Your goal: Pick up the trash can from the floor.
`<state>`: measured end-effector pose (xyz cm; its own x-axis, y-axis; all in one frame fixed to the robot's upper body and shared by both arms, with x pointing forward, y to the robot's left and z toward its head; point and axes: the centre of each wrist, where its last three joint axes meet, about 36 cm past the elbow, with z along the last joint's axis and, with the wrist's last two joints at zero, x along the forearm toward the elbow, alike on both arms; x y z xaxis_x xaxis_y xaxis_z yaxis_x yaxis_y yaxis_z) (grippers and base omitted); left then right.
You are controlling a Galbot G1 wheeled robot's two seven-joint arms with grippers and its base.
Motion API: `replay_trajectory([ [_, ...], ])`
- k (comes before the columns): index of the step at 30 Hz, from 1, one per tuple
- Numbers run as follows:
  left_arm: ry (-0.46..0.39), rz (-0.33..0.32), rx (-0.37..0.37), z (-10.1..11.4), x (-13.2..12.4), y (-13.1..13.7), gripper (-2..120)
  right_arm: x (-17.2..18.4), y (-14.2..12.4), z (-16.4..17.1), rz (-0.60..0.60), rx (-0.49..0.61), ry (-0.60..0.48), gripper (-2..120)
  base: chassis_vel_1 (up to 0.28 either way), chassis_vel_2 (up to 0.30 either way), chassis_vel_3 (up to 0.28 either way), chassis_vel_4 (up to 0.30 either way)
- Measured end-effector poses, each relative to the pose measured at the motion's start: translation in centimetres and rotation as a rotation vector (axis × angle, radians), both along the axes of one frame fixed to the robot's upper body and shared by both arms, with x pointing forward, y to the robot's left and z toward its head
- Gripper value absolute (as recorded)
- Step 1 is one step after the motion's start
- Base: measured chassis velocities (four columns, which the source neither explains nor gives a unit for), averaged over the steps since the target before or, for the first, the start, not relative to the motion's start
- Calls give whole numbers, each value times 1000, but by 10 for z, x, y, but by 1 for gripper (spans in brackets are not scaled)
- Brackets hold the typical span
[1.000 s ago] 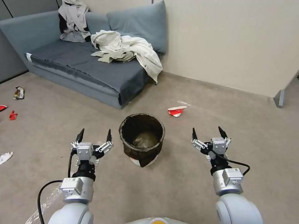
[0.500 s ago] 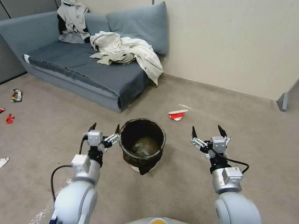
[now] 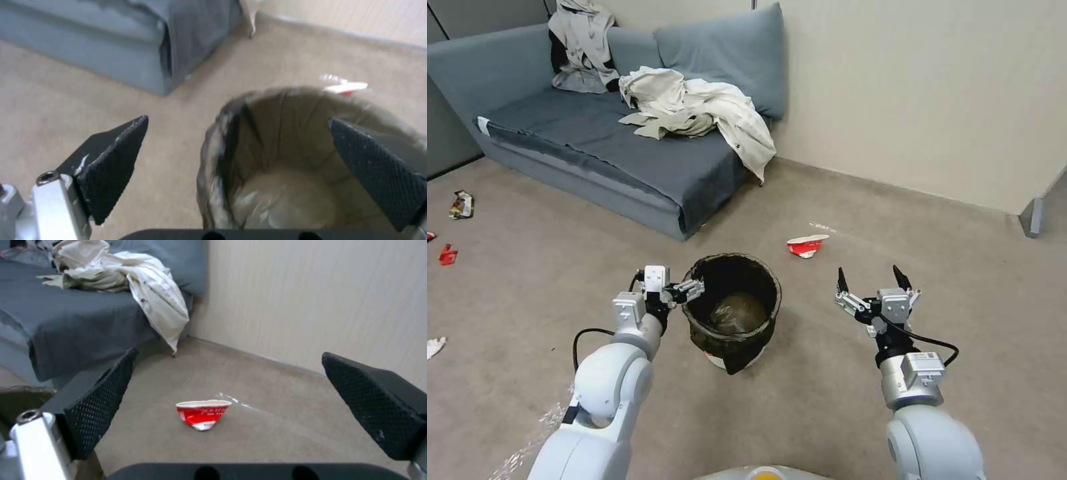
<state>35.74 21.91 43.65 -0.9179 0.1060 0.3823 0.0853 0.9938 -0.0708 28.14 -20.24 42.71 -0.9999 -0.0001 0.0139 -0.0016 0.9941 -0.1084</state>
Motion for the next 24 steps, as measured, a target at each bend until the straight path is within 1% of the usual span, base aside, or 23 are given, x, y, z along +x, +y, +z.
replay_trajectory([
  [2, 26, -1, 1, -2, 1, -2, 100, 1, 1, -1, 2, 1, 2, 100, 0, 0, 0, 0],
  [4, 34, -1, 2, -3, 2, -2, 100, 1, 1, -1, 3, 1, 3, 100, 0, 0, 0, 0],
  [6, 60, 1, 8, -7, 5, -5, 100, 3, 2, -3, 5, -1, 6, 100, 0, 0, 0, 0],
  [16, 90, 15, 33, -17, 15, -11, 100, 7, 3, -1, 2, -1, 10, 100, 0, 0, 0, 0],
  [18, 104, 17, 46, -22, 20, -14, 100, 8, 2, -1, 2, 0, 12, 100, 0, 0, 0, 0],
  [24, 119, 30, 57, -28, 26, -14, 100, 9, 2, -3, 4, 1, 15, 100, 0, 0, 0, 0],
])
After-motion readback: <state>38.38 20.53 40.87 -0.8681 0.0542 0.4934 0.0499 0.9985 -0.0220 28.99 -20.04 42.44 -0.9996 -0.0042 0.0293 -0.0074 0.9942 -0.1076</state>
